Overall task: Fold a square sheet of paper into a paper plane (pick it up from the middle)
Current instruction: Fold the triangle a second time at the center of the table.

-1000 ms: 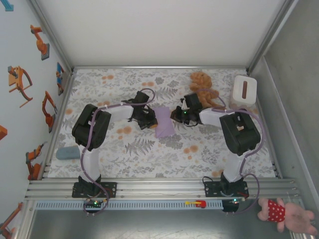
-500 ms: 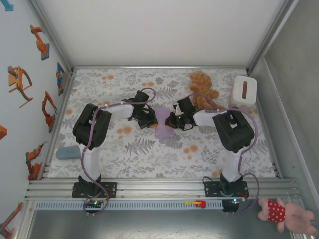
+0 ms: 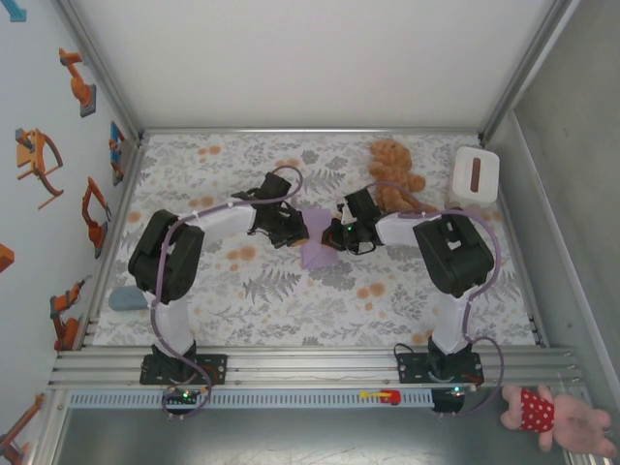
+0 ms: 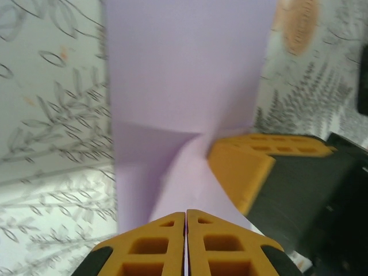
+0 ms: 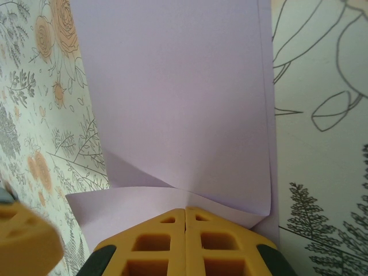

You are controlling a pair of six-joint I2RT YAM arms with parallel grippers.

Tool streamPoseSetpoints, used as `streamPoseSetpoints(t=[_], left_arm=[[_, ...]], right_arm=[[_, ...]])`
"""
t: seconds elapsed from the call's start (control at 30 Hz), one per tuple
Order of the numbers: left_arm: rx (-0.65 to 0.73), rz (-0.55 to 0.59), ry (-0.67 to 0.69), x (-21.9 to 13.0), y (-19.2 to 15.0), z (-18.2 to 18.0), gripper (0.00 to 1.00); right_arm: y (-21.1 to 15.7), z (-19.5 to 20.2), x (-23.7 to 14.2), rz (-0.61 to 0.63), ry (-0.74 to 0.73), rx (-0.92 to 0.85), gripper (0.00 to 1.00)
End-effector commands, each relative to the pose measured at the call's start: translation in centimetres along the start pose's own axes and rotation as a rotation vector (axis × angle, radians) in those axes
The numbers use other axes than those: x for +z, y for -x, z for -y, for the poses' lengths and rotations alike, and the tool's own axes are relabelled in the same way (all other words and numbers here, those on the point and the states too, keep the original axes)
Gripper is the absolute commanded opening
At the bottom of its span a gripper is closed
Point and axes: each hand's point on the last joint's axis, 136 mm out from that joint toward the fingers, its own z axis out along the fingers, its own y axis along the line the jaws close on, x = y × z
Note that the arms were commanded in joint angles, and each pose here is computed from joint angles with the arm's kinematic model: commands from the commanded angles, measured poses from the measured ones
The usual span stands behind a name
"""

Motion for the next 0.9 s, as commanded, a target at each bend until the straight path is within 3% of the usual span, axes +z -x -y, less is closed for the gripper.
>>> streamPoseSetpoints(t=[0.0,0.3,0.87], left_arm=[[-0.008,-0.005,0.007,-0.1,-1.5,0.6,0.09],[-0.005,-0.070,0.019,2.1,-3.6,1.1,0.04],[-0.021,-0.121,0.035,4.6,-3.1,1.0,0.02]], right_arm=[[-2.3,4.8,1.2,-0.070,-0.162,0.073,0.00],[-2.7,5.5,1.2,-0.079,-0.191,0.097,0.00],[-2.8,5.6,1.4,-0.083,-0.186,0.107,0.00]])
